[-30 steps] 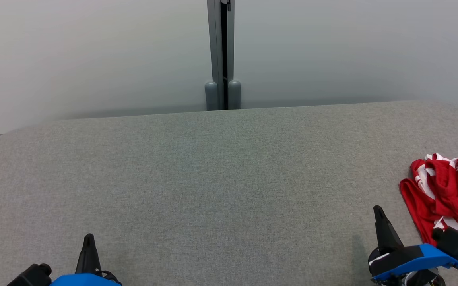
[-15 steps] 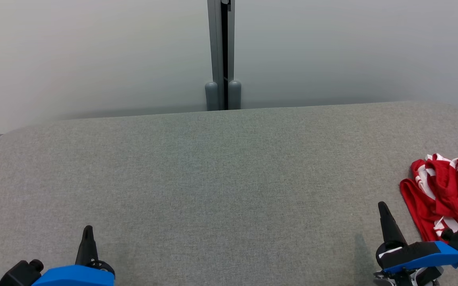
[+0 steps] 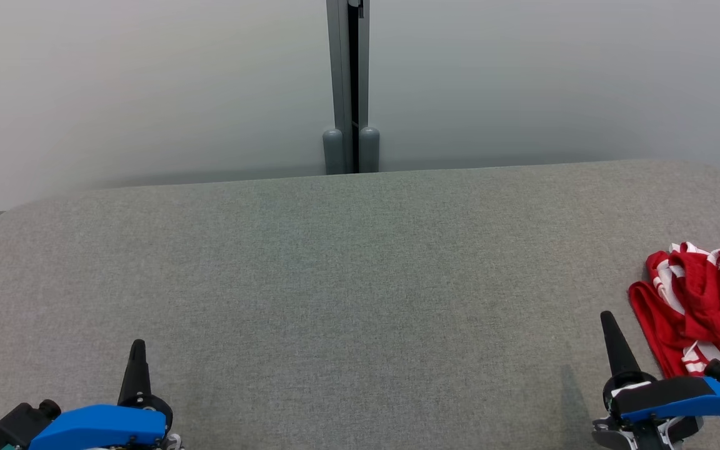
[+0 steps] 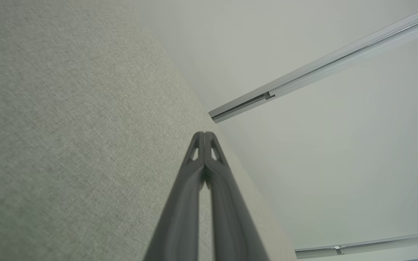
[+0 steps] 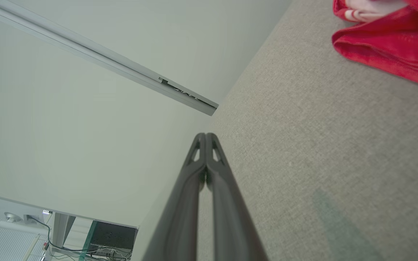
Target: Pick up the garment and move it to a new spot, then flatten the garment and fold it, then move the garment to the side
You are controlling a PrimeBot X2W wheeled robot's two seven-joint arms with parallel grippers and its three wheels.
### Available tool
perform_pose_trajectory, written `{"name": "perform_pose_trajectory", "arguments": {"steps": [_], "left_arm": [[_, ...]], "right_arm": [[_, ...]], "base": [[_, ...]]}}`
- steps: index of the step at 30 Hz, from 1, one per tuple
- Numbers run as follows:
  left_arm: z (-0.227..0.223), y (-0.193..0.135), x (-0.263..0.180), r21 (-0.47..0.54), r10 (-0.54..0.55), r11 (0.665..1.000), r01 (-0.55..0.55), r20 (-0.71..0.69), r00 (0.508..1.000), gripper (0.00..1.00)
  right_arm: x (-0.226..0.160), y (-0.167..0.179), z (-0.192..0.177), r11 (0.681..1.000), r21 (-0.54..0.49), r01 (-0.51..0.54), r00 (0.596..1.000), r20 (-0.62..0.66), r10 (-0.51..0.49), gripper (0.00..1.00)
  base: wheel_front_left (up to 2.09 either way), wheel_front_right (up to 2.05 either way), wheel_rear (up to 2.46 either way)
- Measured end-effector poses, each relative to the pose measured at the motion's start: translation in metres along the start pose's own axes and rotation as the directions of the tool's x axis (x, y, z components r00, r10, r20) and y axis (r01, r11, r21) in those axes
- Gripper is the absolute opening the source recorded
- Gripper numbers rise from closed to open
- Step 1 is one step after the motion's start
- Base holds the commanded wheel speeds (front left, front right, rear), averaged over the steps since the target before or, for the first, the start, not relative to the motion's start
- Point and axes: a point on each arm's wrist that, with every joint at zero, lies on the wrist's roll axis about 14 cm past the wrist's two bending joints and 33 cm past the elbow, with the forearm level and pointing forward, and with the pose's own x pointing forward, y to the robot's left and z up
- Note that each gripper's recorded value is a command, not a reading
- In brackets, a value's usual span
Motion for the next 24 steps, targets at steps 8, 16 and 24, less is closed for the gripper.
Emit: {"name": "perform_pose_trajectory", "arguments": {"steps": [8,16,24], "left_arm": [[0.003,-0.006,0.003,-0.088,-0.021,0.996,0.021,-0.001,1.0,0.0],[0.006,-0.013,0.005,-0.167,-0.046,0.985,0.046,0.001,0.999,0.0],[0.009,-0.02,0.008,-0.24,-0.071,0.968,0.07,0.005,0.997,0.0]], "right_arm": [[0.001,0.003,0.003,0.996,0.085,-0.009,1.0,0.004,0.009,0.0],[0.001,0.007,0.006,0.987,0.159,-0.023,1.0,0.007,0.022,0.0],[0.001,0.01,0.009,0.973,0.229,-0.036,0.999,0.01,0.034,0.0]], "base": [[0.0,0.0,0.0],[0.0,0.0,0.0],[0.0,0.0,0.0]]}}
